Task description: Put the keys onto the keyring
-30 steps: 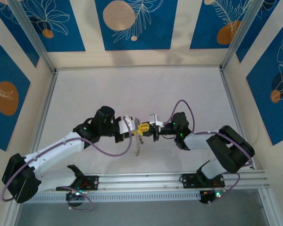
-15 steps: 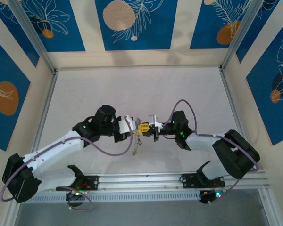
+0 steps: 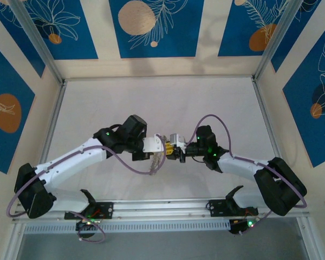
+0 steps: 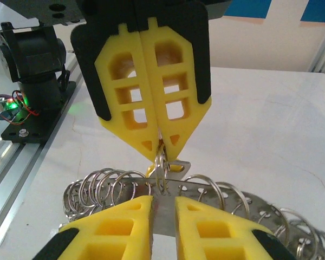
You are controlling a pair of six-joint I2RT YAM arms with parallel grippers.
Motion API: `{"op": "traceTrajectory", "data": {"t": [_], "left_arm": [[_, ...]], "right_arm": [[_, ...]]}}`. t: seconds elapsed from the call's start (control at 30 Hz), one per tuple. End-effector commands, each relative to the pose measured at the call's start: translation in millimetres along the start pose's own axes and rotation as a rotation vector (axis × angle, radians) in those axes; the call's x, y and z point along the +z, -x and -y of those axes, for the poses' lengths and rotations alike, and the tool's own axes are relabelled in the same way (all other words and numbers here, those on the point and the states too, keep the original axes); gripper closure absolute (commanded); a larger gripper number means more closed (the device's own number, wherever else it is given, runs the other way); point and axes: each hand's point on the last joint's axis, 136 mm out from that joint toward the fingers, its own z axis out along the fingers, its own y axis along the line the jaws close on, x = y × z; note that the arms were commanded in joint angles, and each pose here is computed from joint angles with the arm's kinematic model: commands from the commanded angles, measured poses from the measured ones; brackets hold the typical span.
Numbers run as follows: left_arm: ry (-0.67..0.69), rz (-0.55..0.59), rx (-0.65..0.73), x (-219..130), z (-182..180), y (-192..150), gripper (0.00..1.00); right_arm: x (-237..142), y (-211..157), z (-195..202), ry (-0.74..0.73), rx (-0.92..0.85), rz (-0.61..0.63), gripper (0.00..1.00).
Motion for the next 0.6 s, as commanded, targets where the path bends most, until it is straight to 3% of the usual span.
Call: {"op": "traceTrajectory", "data": {"t": [0.0,0.43,0.57], "left_arm": [[-0.005,0.003,0.044,-9,-3,13,1.00],[-0.044,0.060,0.021,-8,-3,30,1.00],[-0.060,0.068,0.016,-7,-2,32,1.00]], "right_arm": [[1,4,-2,0.019,0.013,0.026,0.81],[6,9,-5,0.042,0.015,0.071,0.77],[8,11,-3,0.040,0.013,0.072,0.81]]}}
